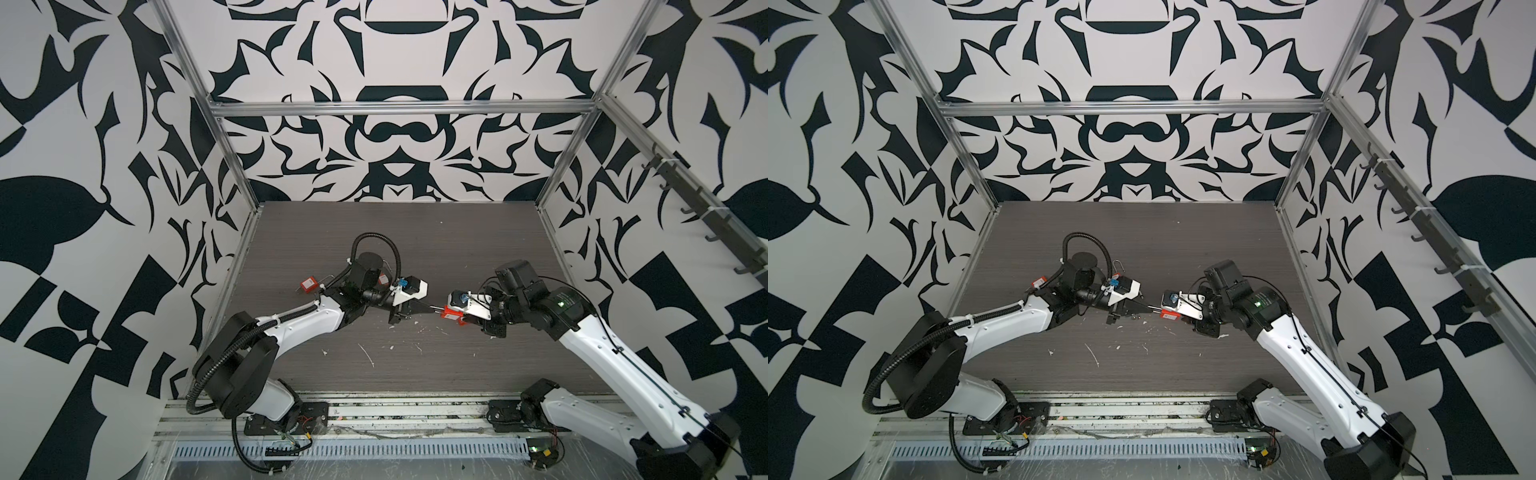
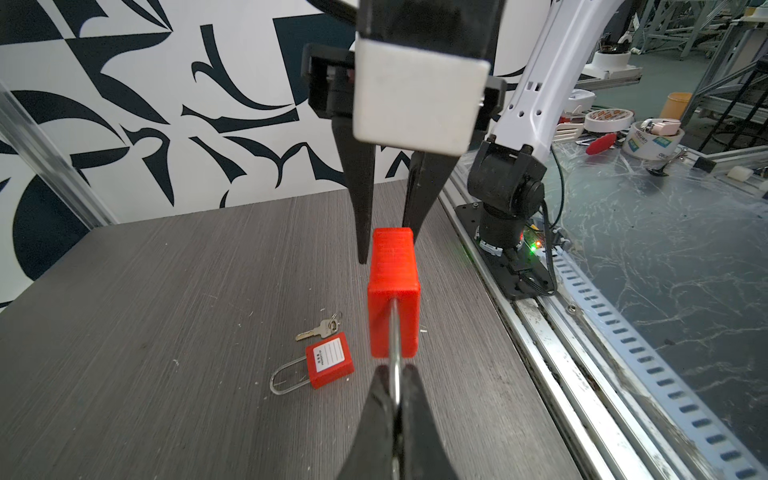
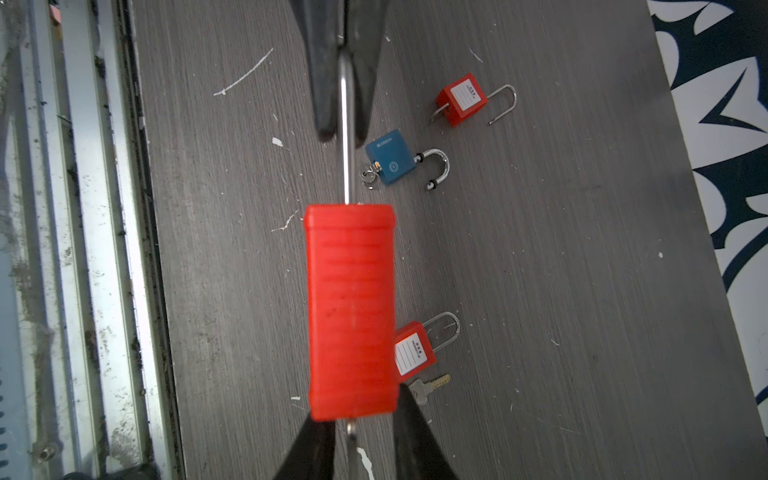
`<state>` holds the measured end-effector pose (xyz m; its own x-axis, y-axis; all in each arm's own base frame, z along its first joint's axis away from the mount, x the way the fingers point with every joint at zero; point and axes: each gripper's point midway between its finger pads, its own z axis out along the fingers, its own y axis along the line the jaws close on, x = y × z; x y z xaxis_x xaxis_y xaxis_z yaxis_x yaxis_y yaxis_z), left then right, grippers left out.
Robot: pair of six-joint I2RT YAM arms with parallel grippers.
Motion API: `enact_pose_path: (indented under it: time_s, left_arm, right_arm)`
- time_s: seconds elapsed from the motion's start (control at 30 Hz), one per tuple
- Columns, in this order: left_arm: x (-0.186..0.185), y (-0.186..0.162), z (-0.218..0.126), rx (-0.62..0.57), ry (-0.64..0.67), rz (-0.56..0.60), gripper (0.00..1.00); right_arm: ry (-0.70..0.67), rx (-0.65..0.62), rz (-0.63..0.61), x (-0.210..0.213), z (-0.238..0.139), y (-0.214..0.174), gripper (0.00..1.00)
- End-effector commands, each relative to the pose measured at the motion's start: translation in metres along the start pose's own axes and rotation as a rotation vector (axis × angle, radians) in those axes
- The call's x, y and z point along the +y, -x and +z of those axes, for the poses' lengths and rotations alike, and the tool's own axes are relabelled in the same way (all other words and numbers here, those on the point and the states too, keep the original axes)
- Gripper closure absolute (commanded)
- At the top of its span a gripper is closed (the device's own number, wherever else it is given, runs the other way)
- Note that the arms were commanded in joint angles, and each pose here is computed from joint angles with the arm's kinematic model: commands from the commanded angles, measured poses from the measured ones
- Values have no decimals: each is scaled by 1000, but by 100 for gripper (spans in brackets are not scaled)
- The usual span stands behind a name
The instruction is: Lock with the key
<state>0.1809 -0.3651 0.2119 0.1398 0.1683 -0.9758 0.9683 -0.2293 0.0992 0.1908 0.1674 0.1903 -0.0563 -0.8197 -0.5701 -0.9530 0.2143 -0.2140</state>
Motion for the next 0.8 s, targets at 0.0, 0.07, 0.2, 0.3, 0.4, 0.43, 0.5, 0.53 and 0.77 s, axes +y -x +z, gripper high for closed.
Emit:
enact_pose_path:
  time_s: [0.0,0.07,0.2,0.3,0.4,0.43,0.5,0.53,0.77]
  left_arm:
    - [-1,15,1,-25,-31,37,100]
    - [-1,14,1,-18,-33,35,100]
    - [-1,14,1,-15,-41,31,100]
    - [-1,12,0,-4,-38,28,100]
    - [2,9,-4,1,-29,15,100]
    - [3,8,-6,0,-25,13,100]
    - [6,6,-10,0,-18,10,100]
    - [7,6,-12,-1,-16,11,100]
    - [7,4,-23,1,10,38,100]
  right_arm:
    - [7,-44,-13,-1,-10,14,78]
    - [8,-43,-17,-1,-10,14,81]
    - [3,-45,-25,0,-10,13,87]
    - [5,-36,-33,1,-8,10,91]
    - [1,-18,-33,2,-4,3,94]
    - [-4,-11,-33,2,-3,0,94]
    - [-16,-2,-30,2,-2,-4,95]
    - [-16,0,-26,3,-2,-6,96]
    - [-35,-22,49,3,-3,-15,97]
